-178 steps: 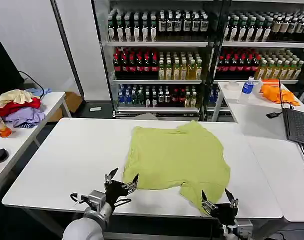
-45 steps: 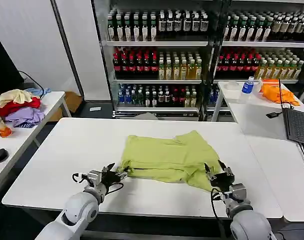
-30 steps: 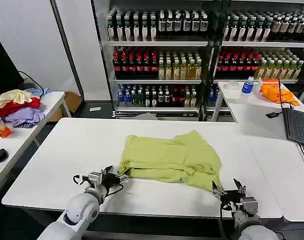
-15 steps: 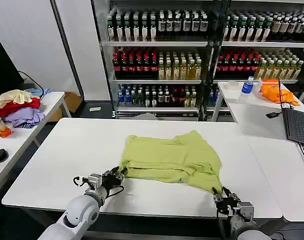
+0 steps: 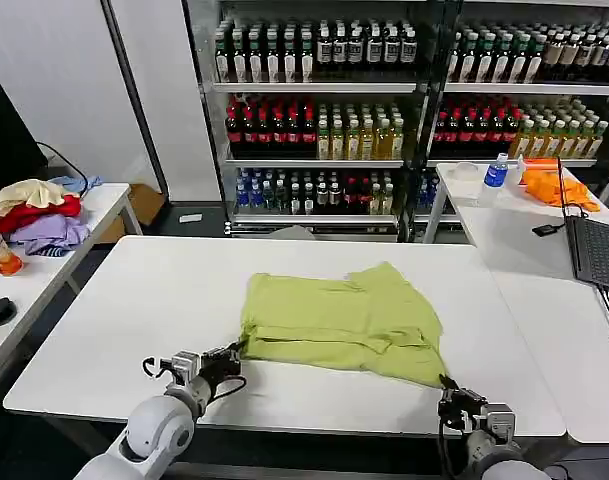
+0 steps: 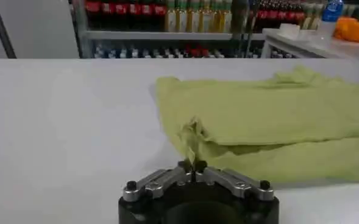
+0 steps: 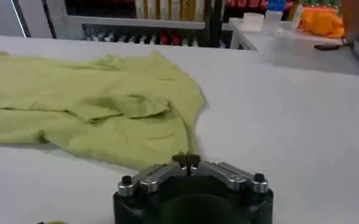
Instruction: Fold and organize the clothes.
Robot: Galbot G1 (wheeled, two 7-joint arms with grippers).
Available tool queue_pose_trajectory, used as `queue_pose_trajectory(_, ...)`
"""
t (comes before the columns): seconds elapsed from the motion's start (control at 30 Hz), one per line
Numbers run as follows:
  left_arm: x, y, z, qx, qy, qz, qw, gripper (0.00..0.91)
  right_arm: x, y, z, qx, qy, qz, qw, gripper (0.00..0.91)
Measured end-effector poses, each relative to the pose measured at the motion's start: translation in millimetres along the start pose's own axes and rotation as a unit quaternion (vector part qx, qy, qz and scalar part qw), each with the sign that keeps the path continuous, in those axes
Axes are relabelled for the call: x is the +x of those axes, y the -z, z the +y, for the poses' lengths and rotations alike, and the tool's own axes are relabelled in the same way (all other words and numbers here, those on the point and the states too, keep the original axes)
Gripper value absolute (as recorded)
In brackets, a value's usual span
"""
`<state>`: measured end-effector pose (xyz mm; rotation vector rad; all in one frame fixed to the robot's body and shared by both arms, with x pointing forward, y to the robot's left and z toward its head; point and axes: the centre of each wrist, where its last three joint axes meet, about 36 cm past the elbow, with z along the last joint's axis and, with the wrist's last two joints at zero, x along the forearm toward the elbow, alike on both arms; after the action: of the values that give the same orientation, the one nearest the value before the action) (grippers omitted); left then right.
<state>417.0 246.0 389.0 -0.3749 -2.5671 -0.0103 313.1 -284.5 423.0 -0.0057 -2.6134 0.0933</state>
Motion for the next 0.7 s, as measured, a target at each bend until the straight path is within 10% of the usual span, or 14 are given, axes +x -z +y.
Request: queue_pose_trajectory(0.7,79.7,-21.5,-22.5,0.011,-0.012,0.011,1.0,0.02,45.5,-7.4,-4.0,0.039,0.009,0.017,0.999,0.0)
